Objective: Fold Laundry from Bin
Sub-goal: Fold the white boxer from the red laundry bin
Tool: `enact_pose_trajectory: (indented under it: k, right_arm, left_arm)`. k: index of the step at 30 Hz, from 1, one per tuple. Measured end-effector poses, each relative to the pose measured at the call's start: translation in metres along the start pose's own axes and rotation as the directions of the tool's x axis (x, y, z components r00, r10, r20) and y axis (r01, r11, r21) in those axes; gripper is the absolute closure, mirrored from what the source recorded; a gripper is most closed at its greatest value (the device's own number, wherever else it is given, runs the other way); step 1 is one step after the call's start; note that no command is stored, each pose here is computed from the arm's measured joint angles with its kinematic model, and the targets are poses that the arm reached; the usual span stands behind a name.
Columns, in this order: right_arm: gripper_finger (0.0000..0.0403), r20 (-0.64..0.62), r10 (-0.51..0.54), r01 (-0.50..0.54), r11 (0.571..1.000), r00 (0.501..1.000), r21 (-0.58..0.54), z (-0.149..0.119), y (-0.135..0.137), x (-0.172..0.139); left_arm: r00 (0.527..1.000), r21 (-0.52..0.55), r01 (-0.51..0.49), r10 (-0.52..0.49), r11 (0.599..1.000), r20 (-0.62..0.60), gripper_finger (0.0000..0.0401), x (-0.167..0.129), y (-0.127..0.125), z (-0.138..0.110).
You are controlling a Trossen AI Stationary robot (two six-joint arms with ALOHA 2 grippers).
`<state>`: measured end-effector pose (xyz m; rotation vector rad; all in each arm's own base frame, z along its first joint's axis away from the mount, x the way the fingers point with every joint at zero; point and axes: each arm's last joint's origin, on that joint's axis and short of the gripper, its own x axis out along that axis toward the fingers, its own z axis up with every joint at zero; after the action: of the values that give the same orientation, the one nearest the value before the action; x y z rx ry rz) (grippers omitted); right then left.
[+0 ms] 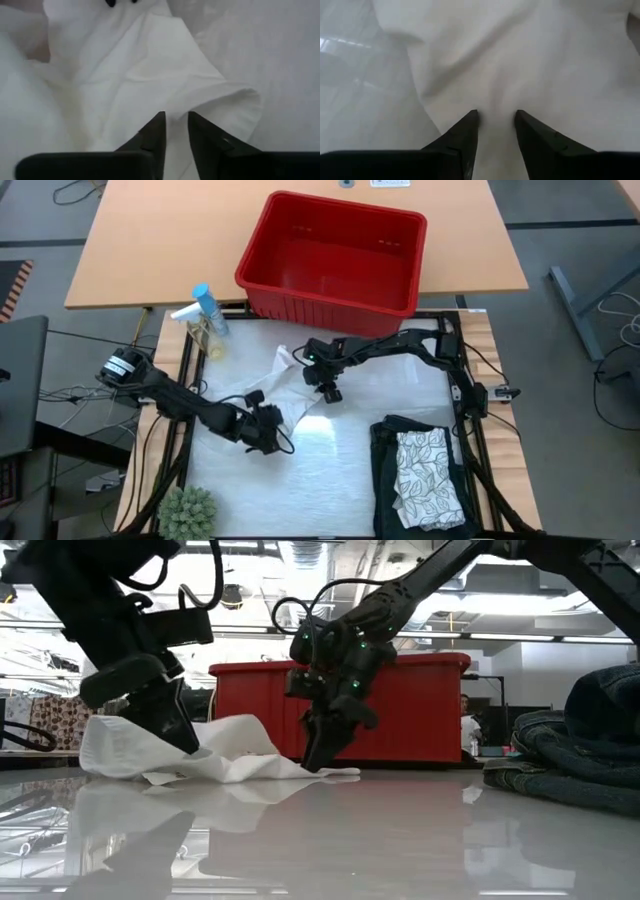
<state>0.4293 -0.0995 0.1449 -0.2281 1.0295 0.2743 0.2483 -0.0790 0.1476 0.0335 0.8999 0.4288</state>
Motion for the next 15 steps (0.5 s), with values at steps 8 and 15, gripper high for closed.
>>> enact_pose_trajectory:
  k: [8,15]
  right_arm:
    - [0.0267,-0.029,0.018,-0.016,0.999,0.999,0.049,-0.003,0.002,0.0]
    - [0.0271,-0.05,0.031,-0.028,0.998,0.998,0.064,-0.005,0.003,0.0]
  left_arm:
    - [0.996,-0.009,0.078,-0.078,0.997,-0.051,0.0397,0.0,-0.002,-0.002]
    - [0.99,-0.064,0.051,-0.058,0.997,-0.129,0.0401,-0.008,-0.007,-0.016]
